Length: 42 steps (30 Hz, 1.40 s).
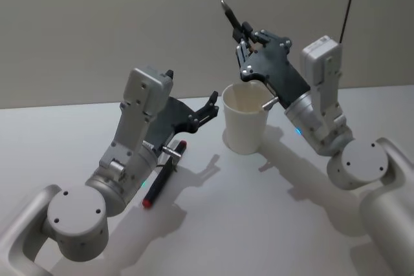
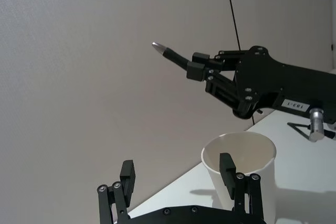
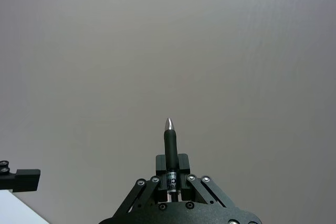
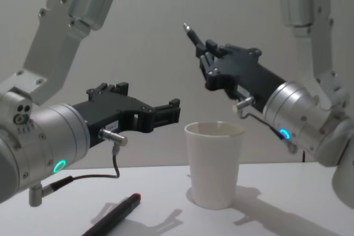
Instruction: Place the pen into the pen holder.
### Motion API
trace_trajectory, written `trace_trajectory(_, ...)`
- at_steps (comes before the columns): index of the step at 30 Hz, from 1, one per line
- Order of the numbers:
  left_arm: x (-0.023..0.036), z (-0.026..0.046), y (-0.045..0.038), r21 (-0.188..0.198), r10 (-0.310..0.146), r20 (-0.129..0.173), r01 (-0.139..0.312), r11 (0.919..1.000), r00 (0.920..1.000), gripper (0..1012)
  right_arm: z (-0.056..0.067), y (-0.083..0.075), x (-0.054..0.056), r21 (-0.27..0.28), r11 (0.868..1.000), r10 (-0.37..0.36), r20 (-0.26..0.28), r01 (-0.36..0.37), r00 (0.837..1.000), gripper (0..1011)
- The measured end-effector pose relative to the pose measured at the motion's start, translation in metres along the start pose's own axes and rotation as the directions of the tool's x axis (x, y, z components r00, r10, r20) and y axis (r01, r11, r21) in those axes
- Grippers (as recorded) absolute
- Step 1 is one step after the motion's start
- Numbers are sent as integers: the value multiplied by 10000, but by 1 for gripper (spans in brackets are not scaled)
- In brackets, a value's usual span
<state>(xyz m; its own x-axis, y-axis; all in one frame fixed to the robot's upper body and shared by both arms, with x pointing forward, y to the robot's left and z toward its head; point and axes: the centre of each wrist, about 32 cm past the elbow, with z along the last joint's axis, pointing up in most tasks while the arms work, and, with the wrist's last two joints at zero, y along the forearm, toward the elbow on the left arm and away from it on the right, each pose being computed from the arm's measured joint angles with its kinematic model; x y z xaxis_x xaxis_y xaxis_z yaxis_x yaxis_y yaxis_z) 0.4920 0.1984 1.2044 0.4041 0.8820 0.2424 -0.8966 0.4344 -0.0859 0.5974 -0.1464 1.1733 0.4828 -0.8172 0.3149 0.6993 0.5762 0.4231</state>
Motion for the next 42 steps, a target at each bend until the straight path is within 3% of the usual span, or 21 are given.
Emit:
trace_trajectory(14, 0, 0, 0, 0, 0, 0, 0, 10000, 10000, 1001, -183, 9, -134, -103, 9994, 317, -308, -320, 9990, 117)
trace_trajectory(30, 0, 0, 0, 0, 0, 0, 0, 10000, 10000, 1001, -273, -26, -206, -268, 9989, 380, -403, -391, 9985, 117)
trace_trajectory(38, 0, 0, 0, 0, 0, 0, 0, 10000, 10000, 1001, -289, -35, -218, -304, 9988, 376, -406, -388, 9985, 310)
trace_trajectory(42, 0, 0, 0, 1, 0, 0, 0, 10000, 10000, 1001, -294, -38, -221, -318, 9987, 378, -404, -391, 9985, 471)
